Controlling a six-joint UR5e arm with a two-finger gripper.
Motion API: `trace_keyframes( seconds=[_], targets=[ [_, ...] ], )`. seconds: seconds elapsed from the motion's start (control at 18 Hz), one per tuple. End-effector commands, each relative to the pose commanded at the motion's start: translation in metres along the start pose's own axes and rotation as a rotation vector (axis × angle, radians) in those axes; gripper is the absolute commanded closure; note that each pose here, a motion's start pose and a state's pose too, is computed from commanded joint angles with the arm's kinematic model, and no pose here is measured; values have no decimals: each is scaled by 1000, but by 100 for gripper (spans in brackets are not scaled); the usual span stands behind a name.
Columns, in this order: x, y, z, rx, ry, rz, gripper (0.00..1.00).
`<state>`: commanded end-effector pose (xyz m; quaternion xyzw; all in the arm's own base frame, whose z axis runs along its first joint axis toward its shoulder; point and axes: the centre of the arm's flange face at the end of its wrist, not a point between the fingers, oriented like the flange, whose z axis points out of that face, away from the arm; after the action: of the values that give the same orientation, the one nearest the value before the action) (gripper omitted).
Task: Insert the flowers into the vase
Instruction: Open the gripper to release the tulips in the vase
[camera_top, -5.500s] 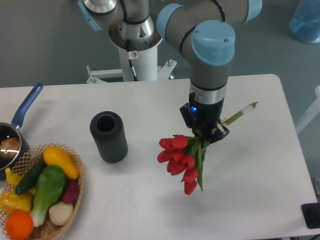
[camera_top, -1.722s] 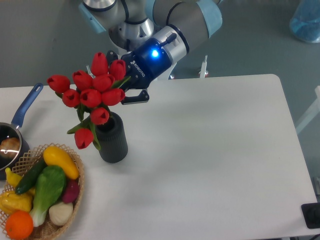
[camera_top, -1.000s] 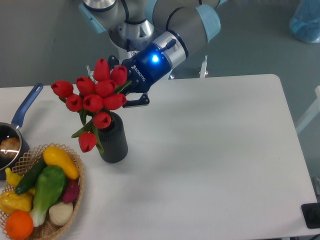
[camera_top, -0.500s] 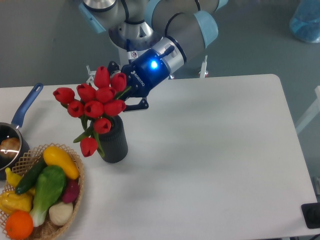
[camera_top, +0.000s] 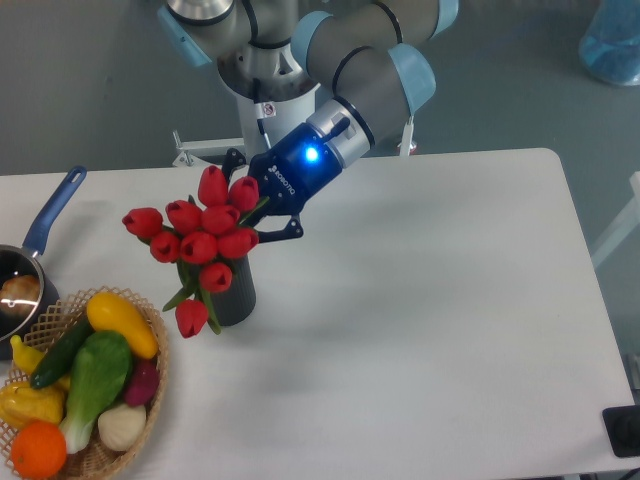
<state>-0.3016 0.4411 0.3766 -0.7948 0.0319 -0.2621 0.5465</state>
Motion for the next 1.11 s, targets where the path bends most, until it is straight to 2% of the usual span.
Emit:
trace_keyframes(
  seconds=[0.22,0.56,0.67,0.89,1.0,1.06,1.11],
  targets=[
    [0,9,2,-14,-3,11,72],
    [0,31,7,-42,-2,49,58],
    [0,33,7,-52,-6,60,50],
    [0,34,7,-54,-7,64,38],
    [-1,35,7,-66,-13,65,17],
    [-2,39,7,-93,-24,58,0],
    [-2,42,7,-107,-30,53,0]
  ],
)
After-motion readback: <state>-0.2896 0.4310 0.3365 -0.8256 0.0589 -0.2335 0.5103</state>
